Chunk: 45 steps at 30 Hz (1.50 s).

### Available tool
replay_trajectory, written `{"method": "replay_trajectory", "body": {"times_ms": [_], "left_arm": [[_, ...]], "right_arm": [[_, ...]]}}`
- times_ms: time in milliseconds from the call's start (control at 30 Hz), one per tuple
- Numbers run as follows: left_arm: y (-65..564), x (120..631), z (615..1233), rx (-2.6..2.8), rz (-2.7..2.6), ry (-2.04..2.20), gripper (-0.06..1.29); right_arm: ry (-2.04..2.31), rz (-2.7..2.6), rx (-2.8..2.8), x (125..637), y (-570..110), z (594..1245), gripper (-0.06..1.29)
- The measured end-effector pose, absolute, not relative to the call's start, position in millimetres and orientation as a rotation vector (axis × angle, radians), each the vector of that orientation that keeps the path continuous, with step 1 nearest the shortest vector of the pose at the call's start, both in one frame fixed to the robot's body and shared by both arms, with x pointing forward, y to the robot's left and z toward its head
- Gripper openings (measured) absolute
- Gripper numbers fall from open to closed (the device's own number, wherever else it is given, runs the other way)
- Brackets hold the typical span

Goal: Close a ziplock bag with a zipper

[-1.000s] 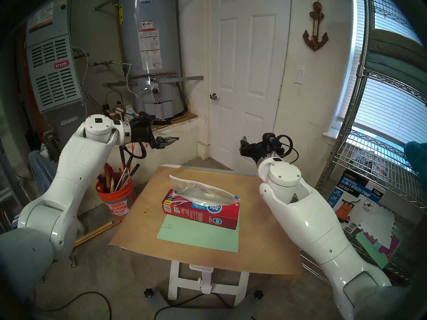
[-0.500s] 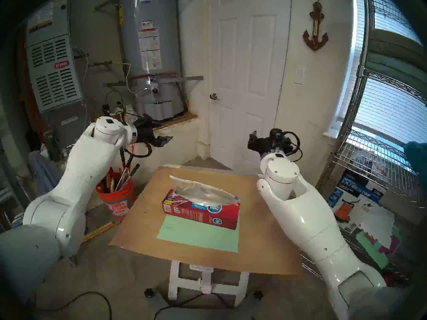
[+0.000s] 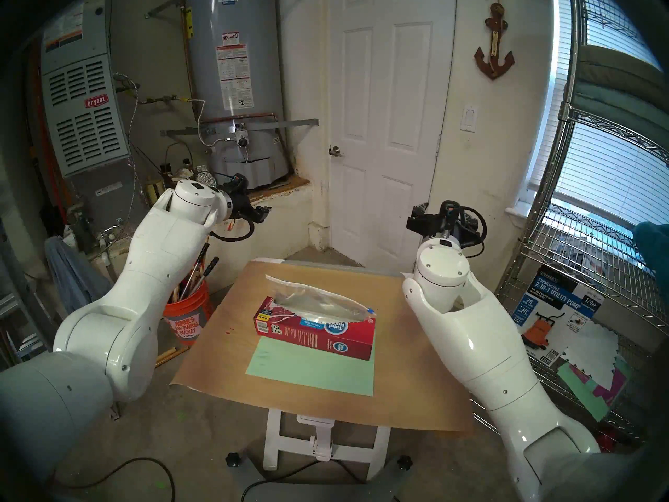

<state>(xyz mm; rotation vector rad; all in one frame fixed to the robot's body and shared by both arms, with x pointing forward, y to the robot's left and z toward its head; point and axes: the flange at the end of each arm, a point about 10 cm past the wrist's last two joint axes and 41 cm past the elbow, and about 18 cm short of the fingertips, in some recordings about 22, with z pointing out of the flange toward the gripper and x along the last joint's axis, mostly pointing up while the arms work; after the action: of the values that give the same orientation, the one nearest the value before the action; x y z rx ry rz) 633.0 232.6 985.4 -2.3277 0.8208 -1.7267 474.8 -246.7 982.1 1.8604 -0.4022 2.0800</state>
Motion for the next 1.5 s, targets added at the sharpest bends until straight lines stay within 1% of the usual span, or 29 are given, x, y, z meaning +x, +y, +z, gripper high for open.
{"method": "replay_trajectory", "body": {"times_ms": [467, 967, 1133, 1300, 1500], "left_arm": [[219, 632, 983, -2.277, -1.560, 0.511, 1.27], [206, 620, 969, -2.195, -1.539, 0.298, 1.27], [202, 618, 969, -2.197, -1.578, 0.298, 1.27], [186, 617, 968, -2.239, -1.631, 0.408, 1.27], [182, 615, 967, -2.255, -1.653, 0.471, 1.27]], "right_arm": [[-0.543, 1.950, 1.712, 462, -263, 991, 1.23], [-0.676, 1.766, 1.606, 483, -351, 993, 1.23], [-0.679, 1.803, 1.577, 481, -358, 997, 1.23], [-0.671, 1.856, 1.559, 478, -355, 998, 1.23], [-0.660, 1.881, 1.552, 476, -354, 994, 1.23]]}}
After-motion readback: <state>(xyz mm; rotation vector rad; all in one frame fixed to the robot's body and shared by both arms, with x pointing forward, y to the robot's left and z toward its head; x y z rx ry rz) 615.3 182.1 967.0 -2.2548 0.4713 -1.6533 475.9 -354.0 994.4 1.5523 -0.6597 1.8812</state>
